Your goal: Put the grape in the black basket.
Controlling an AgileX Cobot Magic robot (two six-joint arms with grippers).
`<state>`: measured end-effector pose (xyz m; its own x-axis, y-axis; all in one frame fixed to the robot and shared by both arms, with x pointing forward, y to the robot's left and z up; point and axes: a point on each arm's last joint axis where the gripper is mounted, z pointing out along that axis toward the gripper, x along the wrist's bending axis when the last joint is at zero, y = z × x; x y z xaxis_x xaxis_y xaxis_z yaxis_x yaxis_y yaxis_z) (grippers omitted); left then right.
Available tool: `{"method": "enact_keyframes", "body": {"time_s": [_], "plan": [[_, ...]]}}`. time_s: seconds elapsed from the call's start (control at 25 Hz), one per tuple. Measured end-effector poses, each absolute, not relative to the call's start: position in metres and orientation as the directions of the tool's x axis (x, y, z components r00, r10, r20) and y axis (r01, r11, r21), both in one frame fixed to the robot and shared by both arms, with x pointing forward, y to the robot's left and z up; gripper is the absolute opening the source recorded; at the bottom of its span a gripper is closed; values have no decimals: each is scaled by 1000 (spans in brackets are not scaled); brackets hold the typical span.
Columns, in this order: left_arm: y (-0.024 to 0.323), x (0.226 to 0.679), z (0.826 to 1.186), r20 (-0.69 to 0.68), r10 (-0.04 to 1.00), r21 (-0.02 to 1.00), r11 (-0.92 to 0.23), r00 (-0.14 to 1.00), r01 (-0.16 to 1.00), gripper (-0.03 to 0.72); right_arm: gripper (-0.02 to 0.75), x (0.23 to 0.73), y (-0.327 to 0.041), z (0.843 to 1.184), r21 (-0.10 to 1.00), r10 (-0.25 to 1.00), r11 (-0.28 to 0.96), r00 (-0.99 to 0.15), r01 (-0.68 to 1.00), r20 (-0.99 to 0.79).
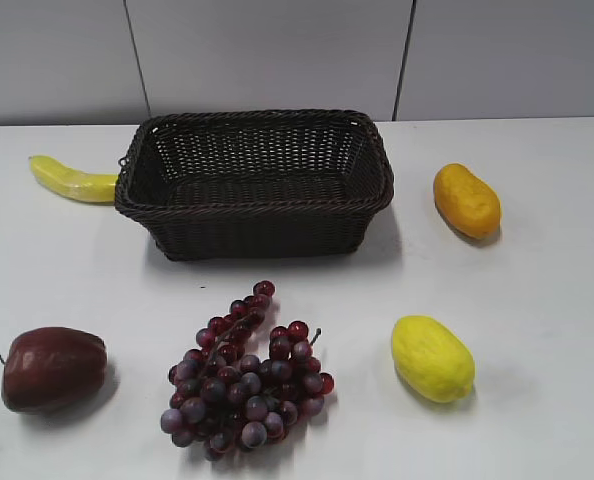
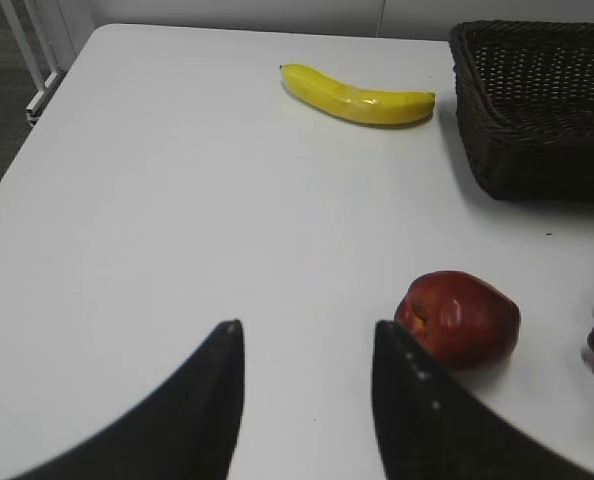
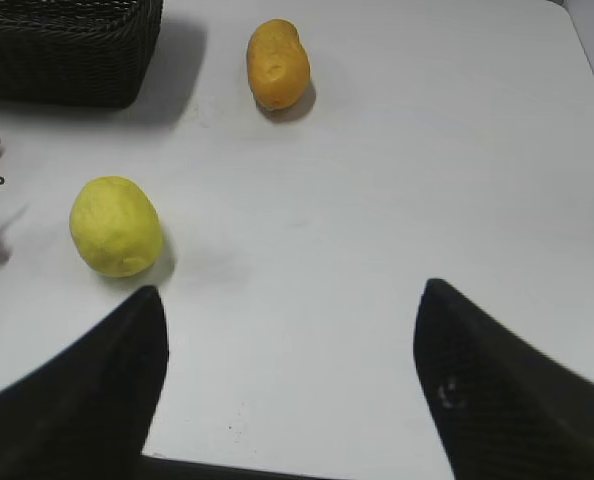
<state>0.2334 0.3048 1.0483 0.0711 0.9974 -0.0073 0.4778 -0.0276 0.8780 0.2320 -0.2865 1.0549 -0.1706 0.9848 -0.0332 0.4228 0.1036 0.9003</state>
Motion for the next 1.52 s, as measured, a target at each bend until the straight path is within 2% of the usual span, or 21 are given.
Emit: {"method": "enact_keyframes", "body": {"time_s": [1.12,1.32,1.52], "plan": [[305,233,1048,-8,997,878,-27,71,478,364,584,232,-286,1055,904,985,98,-170,417,-29],[305,233,1048,-8,997,878,-27,71,478,364,585,233,-286,1069,948,987,76,-161,310,-26],[305,233,1048,-8,997,878,-27,71,478,364,585,238,-282,1083,984,981,-8,-188,179,43]]}}
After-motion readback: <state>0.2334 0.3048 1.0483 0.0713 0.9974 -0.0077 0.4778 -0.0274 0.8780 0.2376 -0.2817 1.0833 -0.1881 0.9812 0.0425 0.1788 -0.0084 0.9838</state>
